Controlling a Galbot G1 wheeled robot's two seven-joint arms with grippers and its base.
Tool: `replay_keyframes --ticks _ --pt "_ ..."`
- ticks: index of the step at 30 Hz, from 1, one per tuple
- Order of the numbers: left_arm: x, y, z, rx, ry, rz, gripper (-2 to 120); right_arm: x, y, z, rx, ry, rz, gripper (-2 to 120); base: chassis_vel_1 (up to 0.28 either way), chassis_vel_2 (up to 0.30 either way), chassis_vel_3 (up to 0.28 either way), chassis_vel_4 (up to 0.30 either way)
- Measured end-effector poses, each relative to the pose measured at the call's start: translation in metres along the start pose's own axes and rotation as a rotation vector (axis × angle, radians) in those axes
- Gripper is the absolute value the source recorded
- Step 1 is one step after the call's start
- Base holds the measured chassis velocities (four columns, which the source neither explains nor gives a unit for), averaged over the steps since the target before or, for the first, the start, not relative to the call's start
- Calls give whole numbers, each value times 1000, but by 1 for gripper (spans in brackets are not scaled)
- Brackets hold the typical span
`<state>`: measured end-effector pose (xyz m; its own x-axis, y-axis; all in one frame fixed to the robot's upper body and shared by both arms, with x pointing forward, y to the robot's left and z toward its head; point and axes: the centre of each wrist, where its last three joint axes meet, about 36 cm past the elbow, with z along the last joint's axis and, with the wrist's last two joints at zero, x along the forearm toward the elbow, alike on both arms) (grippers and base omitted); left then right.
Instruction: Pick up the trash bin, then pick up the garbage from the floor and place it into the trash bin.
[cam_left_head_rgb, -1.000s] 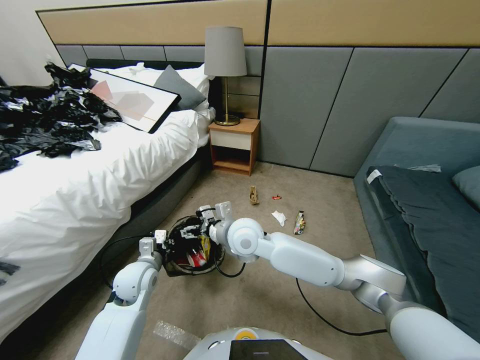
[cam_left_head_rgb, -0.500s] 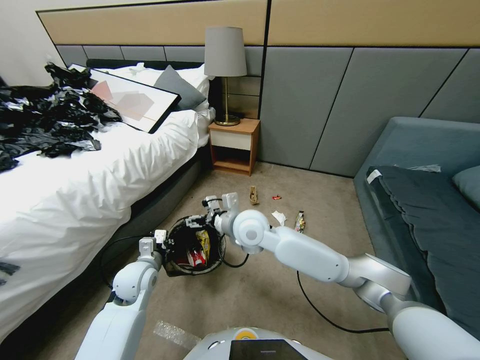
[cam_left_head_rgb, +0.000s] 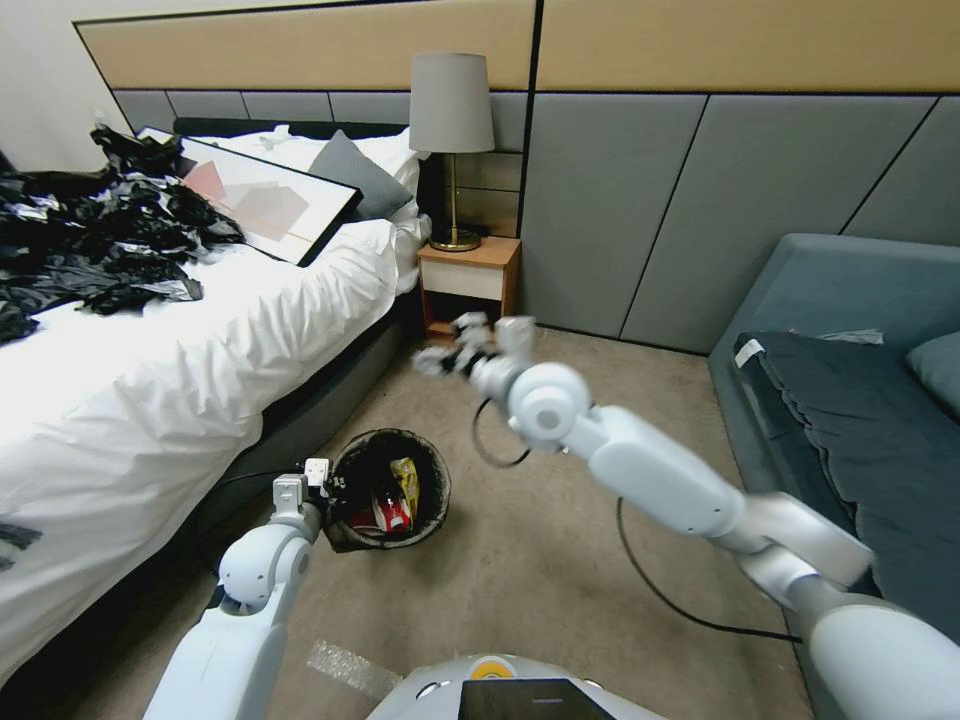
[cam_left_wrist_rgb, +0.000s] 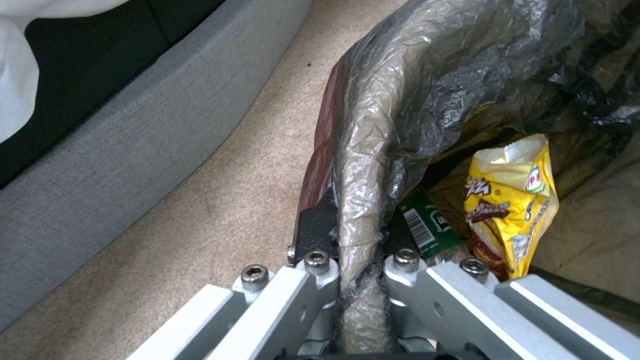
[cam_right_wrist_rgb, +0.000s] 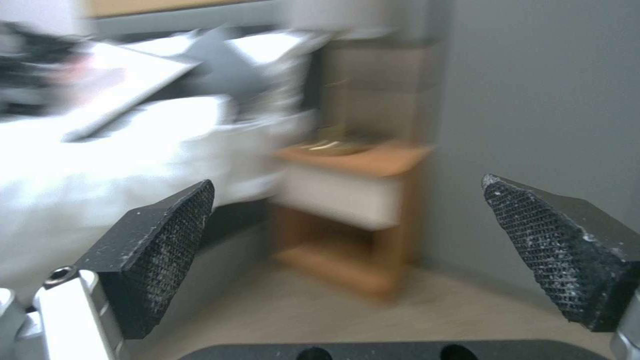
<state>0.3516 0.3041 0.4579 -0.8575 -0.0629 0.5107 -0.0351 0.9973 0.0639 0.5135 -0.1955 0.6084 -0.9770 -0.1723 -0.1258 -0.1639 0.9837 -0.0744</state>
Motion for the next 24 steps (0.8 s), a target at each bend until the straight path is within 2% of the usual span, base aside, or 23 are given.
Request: replay_keyframes --ticks 1,2,3,4,5,6,8,9,11,12,14,15,18,24 --pt "1 -1 0 1 -1 1 0 5 -18 7 30 -28 57 100 0 0 0 0" --pt "1 -1 0 1 -1 1 0 5 -18 7 30 -28 57 100 0 0 0 0" --pt "2 -1 0 2 -2 3 0 12 -36 16 59 -50 117 100 0 0 0 0" --pt "4 -4 1 7 -3 6 0 32 -69 40 105 -64 221 100 0 0 0 0" --pt "4 -6 1 11 -2 9 0 54 -88 66 132 -47 282 100 0 0 0 0" --pt "4 -6 1 11 -2 9 0 54 -88 66 132 -47 282 100 0 0 0 0" --pt "4 -11 3 16 1 14 0 89 -107 103 186 -15 360 100 0 0 0 0" --pt "4 -11 3 16 1 14 0 89 -107 103 186 -15 360 100 0 0 0 0" --pt "4 -18 5 21 -3 21 0 137 -115 155 248 17 430 100 0 0 0 0" --pt "4 -18 5 21 -3 21 0 137 -115 155 248 17 430 100 0 0 0 0" --pt "6 -22 5 23 -14 24 0 179 -108 193 235 56 483 100 0 0 0 0" --pt "6 -22 5 23 -14 24 0 179 -108 193 235 56 483 100 0 0 0 0" --pt "8 -24 4 18 -27 25 0 213 -101 216 226 75 524 100 0 0 0 0" --pt "12 -23 0 14 -45 26 0 228 -99 225 232 60 556 100 0 0 0 0"
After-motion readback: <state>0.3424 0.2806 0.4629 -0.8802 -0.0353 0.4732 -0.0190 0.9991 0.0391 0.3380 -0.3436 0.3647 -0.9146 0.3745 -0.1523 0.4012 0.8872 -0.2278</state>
